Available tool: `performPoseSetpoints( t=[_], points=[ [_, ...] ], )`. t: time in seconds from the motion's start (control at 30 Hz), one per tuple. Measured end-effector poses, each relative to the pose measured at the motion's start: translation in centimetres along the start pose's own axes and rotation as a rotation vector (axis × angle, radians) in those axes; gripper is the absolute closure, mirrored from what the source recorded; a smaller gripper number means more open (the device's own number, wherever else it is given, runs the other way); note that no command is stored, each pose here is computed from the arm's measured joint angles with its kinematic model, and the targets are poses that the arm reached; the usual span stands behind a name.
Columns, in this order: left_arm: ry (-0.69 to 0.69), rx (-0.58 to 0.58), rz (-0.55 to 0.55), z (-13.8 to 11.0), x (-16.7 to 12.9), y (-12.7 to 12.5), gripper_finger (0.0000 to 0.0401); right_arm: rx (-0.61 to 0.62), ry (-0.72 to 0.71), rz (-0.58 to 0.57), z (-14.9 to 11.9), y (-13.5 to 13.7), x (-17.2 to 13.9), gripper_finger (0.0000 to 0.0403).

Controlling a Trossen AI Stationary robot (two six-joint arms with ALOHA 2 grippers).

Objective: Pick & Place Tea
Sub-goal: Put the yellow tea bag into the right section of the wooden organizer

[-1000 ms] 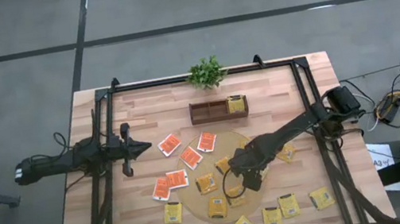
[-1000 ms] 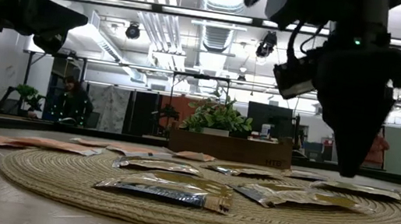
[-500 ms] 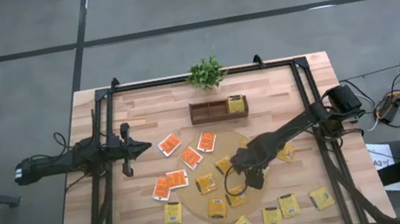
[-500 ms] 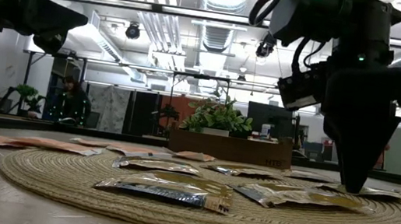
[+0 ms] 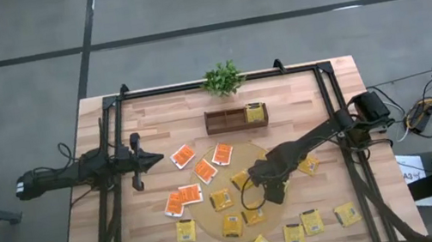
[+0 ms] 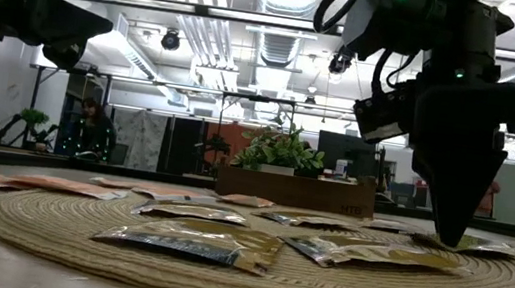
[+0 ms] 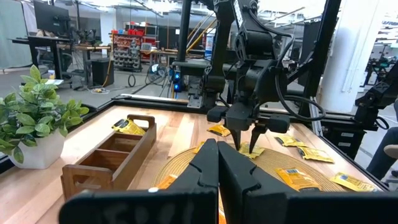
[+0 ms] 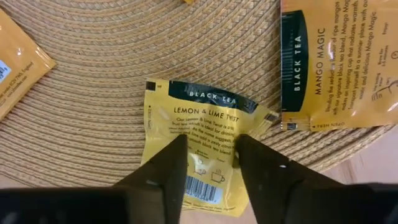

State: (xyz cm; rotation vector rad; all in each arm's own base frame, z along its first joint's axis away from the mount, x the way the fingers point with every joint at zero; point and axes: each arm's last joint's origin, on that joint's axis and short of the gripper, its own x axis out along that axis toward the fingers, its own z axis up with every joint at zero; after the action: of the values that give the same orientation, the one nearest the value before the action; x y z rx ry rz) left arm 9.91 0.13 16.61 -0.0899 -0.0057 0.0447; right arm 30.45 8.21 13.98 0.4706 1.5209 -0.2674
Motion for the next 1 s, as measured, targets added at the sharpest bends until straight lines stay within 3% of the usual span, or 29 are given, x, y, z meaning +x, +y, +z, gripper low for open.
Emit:
performPoseSetpoints(
  t=[0.47,0.67,1.0],
  points=[
    [0.000,0.000,0.000,0.0,0.0,0.0,0.0401,0.025,0.021,-0.018,-0.3,-0.1,-0.3,0.0365],
    [0.000,0.000,0.000,0.0,0.0,0.0,0.0401,0.025,0.009,-0.060,-0.3,-0.2,-0.9,0.0376],
    [0.000,0.000,0.000,0.0,0.0,0.0,0.0401,0.014,-0.194,-0.115,1.3,0.3,-5.5,0.0376]
  ],
)
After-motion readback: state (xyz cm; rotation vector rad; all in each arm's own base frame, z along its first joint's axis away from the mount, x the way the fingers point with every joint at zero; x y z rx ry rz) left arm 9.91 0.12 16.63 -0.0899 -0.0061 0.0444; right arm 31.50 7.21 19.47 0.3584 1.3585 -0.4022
